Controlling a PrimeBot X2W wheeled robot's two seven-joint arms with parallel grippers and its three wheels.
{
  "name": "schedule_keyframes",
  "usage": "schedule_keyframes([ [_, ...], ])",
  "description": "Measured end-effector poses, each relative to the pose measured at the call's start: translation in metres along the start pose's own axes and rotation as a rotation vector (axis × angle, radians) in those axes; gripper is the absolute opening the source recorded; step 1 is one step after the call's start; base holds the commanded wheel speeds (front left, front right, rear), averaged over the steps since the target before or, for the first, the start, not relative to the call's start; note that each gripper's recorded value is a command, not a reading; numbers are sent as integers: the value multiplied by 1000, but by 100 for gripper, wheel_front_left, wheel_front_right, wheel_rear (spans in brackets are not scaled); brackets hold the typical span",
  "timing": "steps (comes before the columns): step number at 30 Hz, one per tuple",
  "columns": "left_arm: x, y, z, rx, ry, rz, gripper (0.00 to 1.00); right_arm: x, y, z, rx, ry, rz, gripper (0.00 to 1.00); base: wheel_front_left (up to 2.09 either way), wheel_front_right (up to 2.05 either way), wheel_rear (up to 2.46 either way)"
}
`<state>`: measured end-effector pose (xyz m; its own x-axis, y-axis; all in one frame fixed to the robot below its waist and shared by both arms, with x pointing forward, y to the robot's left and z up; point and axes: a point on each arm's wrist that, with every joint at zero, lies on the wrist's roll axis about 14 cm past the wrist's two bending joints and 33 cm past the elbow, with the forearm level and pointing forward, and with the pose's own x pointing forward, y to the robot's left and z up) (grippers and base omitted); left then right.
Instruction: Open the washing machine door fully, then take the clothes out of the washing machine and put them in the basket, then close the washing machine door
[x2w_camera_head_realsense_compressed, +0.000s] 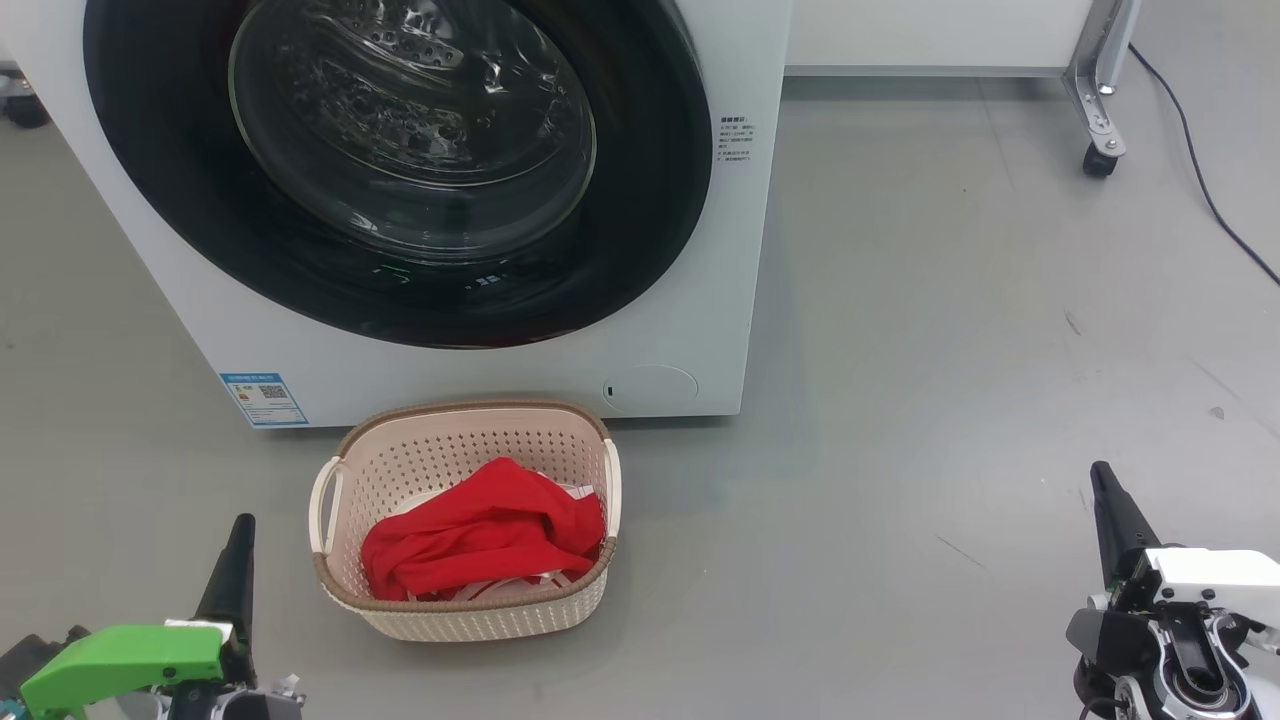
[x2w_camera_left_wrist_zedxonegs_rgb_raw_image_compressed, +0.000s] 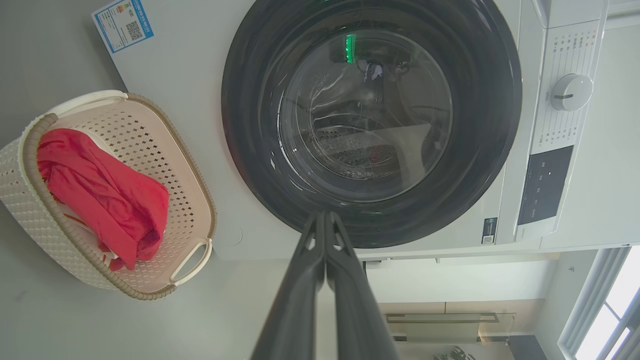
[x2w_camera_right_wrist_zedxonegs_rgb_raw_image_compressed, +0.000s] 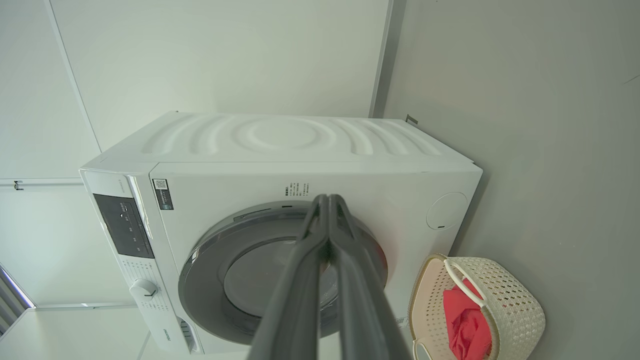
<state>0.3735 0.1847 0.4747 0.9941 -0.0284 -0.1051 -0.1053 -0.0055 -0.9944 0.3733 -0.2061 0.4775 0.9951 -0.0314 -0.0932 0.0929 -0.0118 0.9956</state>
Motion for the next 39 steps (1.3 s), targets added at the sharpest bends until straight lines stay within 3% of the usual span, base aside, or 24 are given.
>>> schedule_keyframes([
  [39, 0, 0, 2, -2, -4, 0, 0, 0, 0, 0, 1, -1, 1, 0, 0, 0, 0],
])
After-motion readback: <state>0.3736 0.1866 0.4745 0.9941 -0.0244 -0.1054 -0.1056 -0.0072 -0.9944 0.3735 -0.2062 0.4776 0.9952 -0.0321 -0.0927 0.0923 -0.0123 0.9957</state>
